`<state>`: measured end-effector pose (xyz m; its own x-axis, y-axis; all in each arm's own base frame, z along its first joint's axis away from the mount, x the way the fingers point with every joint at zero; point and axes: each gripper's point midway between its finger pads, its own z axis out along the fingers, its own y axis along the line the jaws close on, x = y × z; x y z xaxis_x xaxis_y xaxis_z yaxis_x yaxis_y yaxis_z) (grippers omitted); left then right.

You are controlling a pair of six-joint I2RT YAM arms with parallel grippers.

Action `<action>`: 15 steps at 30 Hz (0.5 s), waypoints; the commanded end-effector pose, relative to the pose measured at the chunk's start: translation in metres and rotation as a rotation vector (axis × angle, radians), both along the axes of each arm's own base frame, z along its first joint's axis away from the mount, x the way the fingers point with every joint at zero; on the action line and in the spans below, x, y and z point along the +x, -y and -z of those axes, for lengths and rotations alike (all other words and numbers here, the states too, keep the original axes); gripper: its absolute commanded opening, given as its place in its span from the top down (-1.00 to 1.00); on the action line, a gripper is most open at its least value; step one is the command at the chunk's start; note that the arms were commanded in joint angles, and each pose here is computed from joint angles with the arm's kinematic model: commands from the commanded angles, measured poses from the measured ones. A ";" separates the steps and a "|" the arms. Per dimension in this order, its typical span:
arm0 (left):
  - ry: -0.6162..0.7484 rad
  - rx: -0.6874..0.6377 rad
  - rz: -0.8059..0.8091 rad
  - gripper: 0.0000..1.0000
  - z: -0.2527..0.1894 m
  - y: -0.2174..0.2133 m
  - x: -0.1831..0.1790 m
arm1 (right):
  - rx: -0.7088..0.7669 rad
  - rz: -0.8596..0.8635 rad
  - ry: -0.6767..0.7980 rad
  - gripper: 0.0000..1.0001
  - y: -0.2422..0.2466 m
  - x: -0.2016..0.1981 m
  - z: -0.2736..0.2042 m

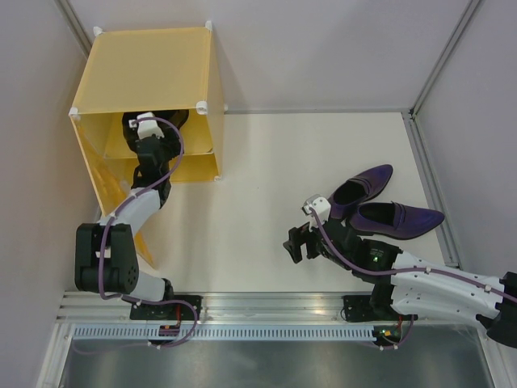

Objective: Place and organize the shoes in the shoe cabinet

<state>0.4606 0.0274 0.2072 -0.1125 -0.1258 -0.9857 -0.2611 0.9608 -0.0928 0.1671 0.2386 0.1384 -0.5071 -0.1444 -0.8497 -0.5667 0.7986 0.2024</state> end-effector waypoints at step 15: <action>0.035 -0.039 -0.077 -0.54 -0.016 -0.018 0.012 | 0.041 0.006 0.029 -0.81 0.002 0.001 -0.010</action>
<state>0.4621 0.0421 0.2045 -0.1255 -0.1307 -0.9835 -0.3195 0.9438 -0.0847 0.1664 0.2368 0.1451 -0.4959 -0.1219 -0.8598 -0.5684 0.7941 0.2153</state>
